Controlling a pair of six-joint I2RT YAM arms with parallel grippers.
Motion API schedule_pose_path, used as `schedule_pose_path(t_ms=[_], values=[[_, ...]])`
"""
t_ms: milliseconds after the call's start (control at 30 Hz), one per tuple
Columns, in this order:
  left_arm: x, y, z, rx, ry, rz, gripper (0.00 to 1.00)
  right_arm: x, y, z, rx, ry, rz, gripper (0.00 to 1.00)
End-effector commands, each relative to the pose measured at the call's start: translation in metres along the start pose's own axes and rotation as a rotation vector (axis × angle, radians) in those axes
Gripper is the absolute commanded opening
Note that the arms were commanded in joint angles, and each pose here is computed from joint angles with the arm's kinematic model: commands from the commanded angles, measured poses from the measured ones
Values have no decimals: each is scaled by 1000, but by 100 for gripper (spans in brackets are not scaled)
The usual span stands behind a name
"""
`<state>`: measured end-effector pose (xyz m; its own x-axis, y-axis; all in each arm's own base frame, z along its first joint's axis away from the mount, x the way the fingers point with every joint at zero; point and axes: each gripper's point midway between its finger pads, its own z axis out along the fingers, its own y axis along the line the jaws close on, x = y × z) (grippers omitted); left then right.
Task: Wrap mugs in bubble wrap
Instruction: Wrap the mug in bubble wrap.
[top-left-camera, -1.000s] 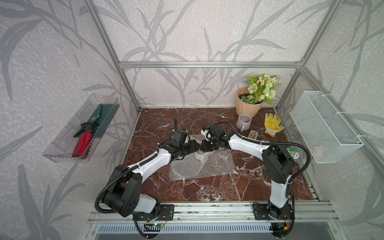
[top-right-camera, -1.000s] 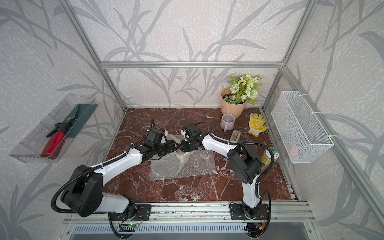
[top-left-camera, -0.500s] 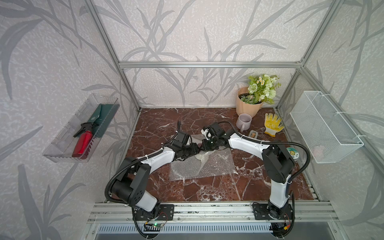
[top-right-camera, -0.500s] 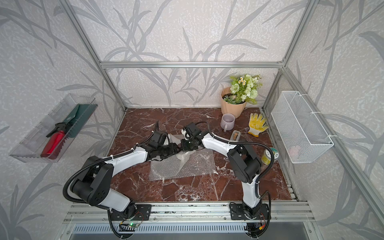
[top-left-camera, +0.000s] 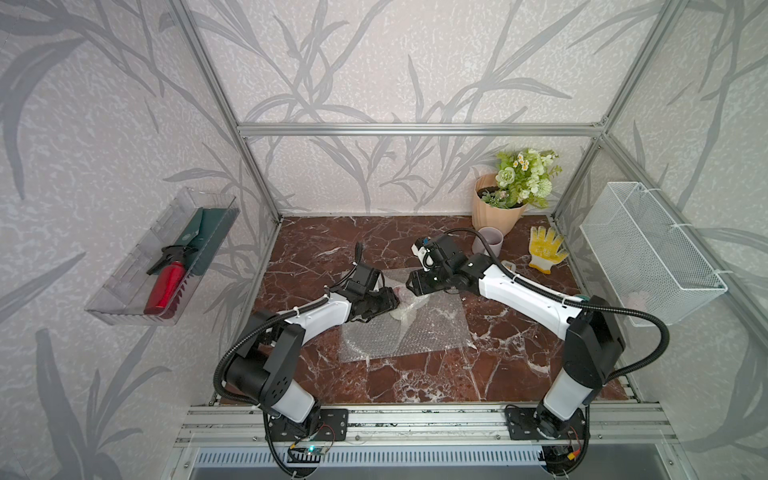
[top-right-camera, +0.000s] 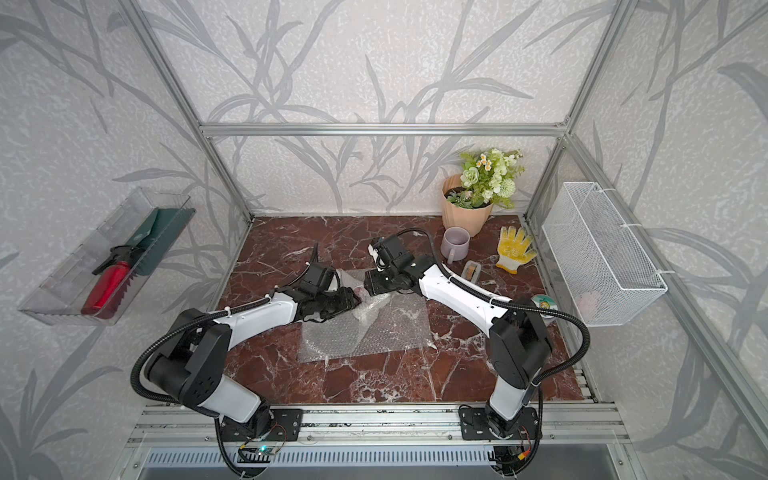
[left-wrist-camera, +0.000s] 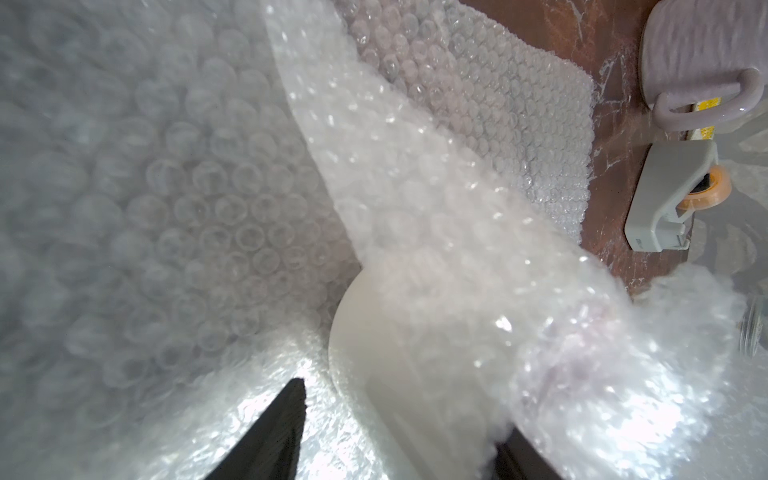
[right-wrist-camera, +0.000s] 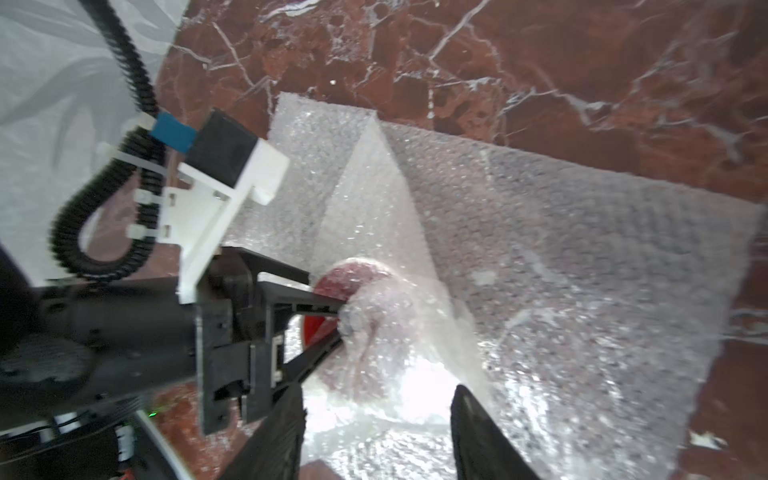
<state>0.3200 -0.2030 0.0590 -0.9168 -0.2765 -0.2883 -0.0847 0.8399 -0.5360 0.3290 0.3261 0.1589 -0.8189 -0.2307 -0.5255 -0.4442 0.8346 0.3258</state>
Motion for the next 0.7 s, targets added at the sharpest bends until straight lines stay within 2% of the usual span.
schedule_pose_path(t_ms=[0,67,200,367,500,600,667], values=[[4,4,3,-33,24,4,62,32,-24,14,109,107,-37,71],[3,3,3,-33,25,4,62,33,-20,23,86,125,-33,77],[4,5,3,-36,24,1,62,36,-12,42,62,159,-32,78],[-2,2,-7,-35,-5,1,62,47,-18,66,133,228,-48,78],[-20,4,-37,-49,-111,4,65,53,-24,75,163,245,-28,75],[-38,30,-69,-149,-238,-49,69,54,-24,77,160,247,-19,74],[-46,52,-87,-201,-277,-106,69,54,-24,77,155,247,-14,74]])
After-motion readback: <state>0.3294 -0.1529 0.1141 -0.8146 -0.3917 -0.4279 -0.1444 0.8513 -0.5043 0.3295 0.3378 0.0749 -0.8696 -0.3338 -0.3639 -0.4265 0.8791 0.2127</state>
